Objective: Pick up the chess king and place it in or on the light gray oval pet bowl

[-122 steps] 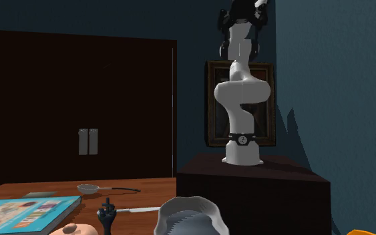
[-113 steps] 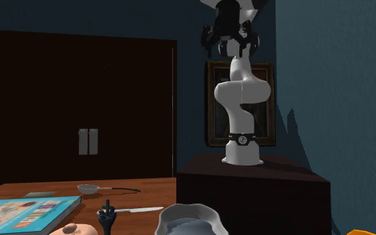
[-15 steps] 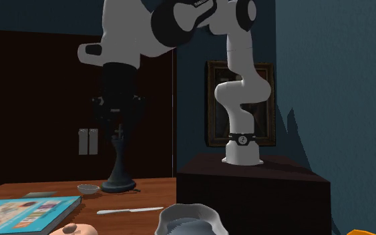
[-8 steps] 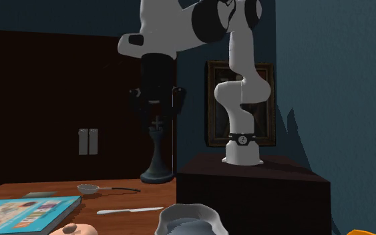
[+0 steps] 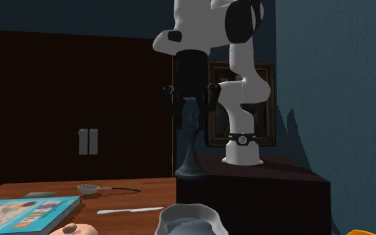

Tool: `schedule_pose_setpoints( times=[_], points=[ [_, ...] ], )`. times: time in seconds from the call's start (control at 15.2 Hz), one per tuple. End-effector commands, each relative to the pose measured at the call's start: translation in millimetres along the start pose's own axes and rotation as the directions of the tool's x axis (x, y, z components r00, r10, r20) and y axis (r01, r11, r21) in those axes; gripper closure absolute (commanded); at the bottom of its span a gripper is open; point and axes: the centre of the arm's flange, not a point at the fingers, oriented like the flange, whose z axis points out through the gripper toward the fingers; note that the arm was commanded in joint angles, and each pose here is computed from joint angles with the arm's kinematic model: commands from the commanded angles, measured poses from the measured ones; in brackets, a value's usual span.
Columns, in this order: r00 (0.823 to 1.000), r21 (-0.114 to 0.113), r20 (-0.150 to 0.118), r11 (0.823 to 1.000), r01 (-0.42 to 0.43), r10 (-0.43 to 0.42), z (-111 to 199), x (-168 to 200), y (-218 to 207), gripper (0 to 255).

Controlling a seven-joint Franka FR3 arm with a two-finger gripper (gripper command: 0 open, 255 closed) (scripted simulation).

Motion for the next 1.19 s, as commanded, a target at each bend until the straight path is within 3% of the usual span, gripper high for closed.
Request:
schedule_pose_setpoints(
  times=[0.0,1.12],
  points=[
    [1.000,0.000,0.000,1.000,-0.001,0.001,9.5,1.2,-1.4,255],
    [1.000,0.000,0.000,1.000,-0.001,0.001,99.2,-1.1,-2.8,255]
  ],
)
